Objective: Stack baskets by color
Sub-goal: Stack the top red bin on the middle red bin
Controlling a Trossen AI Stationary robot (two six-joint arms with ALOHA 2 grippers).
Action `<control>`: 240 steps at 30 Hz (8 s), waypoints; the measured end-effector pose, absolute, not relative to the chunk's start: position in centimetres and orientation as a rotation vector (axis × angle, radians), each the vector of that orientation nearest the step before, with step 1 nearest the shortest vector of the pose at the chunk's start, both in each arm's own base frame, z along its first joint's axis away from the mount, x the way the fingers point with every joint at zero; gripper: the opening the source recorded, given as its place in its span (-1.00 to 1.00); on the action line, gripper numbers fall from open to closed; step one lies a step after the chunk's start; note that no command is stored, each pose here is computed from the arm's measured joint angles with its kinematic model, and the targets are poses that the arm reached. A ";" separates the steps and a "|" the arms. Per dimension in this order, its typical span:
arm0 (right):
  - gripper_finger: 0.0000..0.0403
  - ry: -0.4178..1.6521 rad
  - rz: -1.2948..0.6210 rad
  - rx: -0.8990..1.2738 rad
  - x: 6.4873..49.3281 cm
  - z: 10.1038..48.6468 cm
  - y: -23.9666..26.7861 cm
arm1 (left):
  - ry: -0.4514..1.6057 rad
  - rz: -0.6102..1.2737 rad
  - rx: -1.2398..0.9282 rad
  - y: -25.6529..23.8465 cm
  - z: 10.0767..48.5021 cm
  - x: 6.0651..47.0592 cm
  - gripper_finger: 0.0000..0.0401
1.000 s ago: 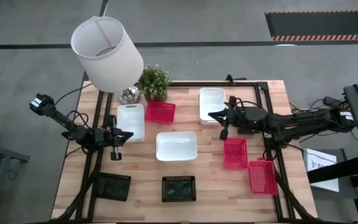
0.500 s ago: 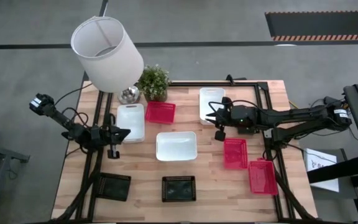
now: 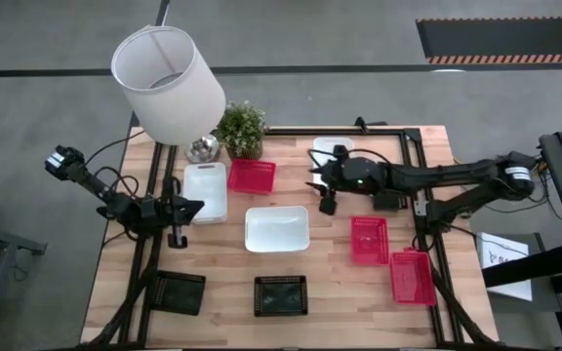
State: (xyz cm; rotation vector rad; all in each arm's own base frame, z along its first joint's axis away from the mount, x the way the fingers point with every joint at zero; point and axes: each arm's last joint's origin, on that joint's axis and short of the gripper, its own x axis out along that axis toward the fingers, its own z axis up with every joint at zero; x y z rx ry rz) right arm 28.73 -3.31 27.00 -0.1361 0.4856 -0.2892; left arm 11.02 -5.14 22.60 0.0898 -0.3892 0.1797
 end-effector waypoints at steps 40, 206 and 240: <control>0.06 0.808 0.190 -0.681 41.1 23.8 -5.7 | -0.605 -0.090 0.072 -6.0 23.6 10.9 -1.00; -0.96 1.570 -0.227 -0.075 24.5 30.0 15.7 | 0.499 0.017 0.195 -7.2 31.5 27.7 -1.00; -0.46 1.671 -0.331 -0.105 26.6 26.2 16.6 | 0.492 -0.007 0.190 -6.4 31.8 27.9 -1.00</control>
